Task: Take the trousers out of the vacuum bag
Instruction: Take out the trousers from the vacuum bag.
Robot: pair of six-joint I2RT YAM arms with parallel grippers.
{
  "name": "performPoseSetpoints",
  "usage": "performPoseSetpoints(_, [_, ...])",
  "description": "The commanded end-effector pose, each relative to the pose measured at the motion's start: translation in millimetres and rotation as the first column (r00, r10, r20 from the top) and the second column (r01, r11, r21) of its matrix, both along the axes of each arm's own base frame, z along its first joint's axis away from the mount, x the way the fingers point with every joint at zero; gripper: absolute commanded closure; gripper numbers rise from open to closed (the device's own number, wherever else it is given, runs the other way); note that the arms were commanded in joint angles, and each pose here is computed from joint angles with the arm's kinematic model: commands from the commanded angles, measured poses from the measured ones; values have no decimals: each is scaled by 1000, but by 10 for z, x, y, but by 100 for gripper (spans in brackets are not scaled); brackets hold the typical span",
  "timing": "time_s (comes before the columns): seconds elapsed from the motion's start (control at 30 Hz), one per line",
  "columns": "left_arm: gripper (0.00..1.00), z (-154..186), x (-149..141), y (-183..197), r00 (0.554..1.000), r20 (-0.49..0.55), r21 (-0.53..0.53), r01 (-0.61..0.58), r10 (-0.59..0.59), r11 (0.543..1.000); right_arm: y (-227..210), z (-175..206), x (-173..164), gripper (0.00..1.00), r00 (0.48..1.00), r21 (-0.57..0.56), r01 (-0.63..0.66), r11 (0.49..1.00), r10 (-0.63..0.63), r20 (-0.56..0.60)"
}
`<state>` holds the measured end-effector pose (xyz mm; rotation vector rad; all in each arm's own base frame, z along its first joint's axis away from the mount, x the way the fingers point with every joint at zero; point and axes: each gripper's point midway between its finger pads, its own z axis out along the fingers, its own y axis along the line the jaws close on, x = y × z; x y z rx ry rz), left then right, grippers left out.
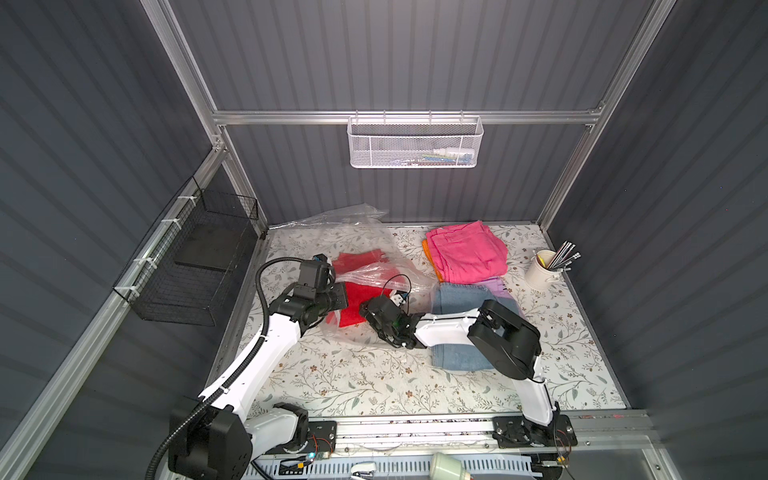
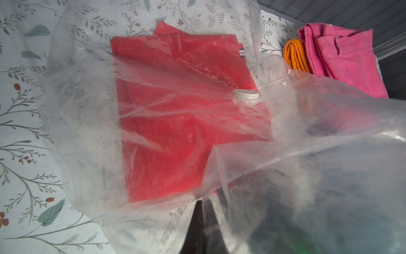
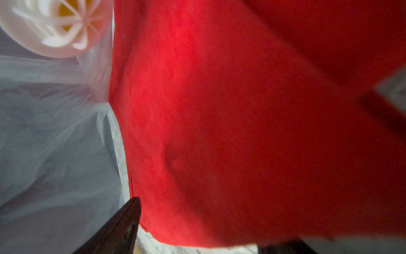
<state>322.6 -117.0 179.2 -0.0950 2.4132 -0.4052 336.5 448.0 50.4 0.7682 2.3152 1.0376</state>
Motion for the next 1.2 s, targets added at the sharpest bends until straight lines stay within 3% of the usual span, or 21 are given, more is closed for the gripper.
performPoseSetpoints(0.0, [100,44,-46,82,1000,13,26,-12,12,1000,-158,-260,93,22,994,-89,65,994,-73,-80])
performPoseSetpoints(0.3, [100,46,-79,106,1000,20,31,-15,15,999,-241,-456,350,53,987,-120,116,986,-128,-101])
performPoseSetpoints(0.67, [100,0,-94,147,1000,13,55,-22,21,998,-295,17,387,97,996,-117,49,992,-40,78])
performPoseSetpoints(0.97, [100,-47,-129,187,1000,2,72,-31,31,997,-440,309,109,99,993,-80,-12,997,21,114])
performPoseSetpoints(1.17, [100,-48,-87,117,1000,1,32,-27,27,999,-159,363,-51,99,990,-50,-85,995,90,112])
